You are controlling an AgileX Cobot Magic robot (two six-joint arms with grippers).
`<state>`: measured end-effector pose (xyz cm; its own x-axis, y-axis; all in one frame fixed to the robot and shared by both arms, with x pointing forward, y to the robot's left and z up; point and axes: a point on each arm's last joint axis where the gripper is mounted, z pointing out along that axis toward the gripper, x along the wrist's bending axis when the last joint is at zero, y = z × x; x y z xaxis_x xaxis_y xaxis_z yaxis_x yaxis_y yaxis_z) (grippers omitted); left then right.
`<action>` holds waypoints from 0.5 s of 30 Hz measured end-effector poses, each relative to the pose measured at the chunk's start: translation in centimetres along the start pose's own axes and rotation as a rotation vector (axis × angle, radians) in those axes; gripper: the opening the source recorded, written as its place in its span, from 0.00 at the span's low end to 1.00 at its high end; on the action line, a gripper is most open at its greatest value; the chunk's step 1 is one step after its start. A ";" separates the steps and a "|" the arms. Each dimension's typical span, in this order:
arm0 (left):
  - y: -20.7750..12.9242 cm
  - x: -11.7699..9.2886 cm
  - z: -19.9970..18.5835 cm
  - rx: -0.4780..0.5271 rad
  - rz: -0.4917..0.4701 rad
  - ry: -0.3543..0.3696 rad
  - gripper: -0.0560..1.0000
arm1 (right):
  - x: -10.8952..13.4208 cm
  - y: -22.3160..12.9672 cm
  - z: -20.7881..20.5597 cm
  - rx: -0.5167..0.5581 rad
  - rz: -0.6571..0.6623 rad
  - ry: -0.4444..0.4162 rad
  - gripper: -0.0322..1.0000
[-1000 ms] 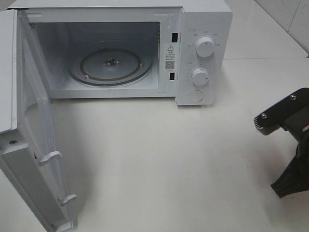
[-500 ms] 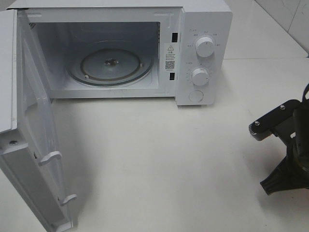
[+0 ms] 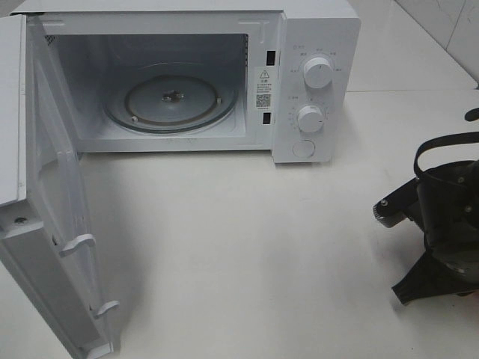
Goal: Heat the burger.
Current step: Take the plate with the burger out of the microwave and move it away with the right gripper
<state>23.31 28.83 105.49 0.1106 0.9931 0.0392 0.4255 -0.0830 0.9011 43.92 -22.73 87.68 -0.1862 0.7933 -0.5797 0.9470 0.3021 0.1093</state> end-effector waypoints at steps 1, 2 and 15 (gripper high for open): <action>0.0 0.0 0.0 0.000 0.000 0.000 0.99 | 0.2 0.3 0.3 0.008 -0.015 -0.017 0.19; 0.0 0.0 0.0 0.000 0.000 0.000 0.99 | 0.2 0.3 0.3 0.008 -0.015 -0.017 0.19; 0.0 0.0 0.0 0.000 0.000 0.000 0.99 | 0.6 0.6 0.5 0.031 -0.004 -0.017 0.40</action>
<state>23.31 28.83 105.49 0.1106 0.9931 0.0392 0.4255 -0.0830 0.9011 44.54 -22.36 86.97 -0.1854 0.7829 -0.5939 0.9540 0.2884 0.0823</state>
